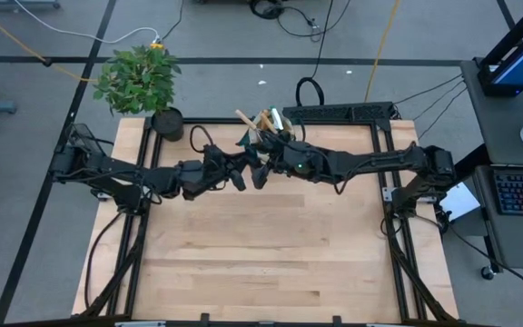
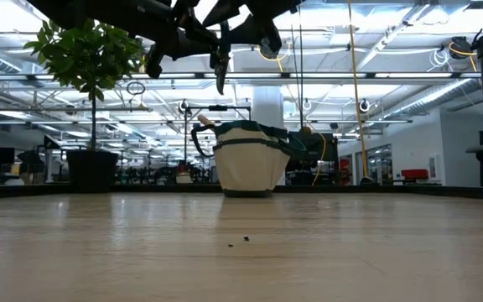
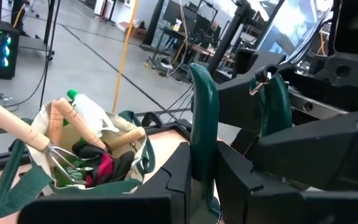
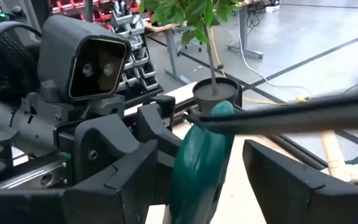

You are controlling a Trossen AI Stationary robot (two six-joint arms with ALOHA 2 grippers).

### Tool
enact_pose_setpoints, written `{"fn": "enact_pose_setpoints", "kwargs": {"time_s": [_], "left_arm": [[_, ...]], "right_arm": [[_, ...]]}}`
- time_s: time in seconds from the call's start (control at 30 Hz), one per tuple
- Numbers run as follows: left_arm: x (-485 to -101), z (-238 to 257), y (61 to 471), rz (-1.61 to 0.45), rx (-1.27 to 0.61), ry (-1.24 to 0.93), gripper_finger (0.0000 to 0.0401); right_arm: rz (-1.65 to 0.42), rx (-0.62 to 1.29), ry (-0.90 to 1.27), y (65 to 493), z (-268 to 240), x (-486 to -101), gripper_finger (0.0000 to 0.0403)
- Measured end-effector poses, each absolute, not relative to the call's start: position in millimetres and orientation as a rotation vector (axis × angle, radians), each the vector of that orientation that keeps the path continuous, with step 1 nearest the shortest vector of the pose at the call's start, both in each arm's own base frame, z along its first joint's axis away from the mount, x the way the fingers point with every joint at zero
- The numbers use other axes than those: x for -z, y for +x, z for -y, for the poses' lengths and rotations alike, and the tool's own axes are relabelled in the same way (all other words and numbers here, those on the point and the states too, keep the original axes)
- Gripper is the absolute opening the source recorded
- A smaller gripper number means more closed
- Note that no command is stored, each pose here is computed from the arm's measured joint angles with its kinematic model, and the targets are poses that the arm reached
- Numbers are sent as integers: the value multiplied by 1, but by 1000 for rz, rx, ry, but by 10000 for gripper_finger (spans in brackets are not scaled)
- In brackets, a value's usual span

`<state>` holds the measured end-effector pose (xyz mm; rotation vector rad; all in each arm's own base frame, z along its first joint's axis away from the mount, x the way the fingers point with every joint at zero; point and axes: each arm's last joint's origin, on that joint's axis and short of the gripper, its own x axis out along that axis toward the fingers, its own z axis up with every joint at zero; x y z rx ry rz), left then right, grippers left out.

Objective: Pick & Place Garden tools in Gardening bag
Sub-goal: Put the green shear scissors into the brown gardening bag

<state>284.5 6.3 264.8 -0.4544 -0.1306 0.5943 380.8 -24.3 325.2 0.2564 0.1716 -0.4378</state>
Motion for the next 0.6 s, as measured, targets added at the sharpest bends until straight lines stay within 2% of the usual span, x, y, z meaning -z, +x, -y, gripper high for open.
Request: {"fn": "enact_pose_setpoints", "kwargs": {"time_s": [0.6], "left_arm": [[-262, -7, 284, 92, -610, -418, 45]], "right_arm": [[-163, 461, 248, 381, 26, -326, 135]]}}
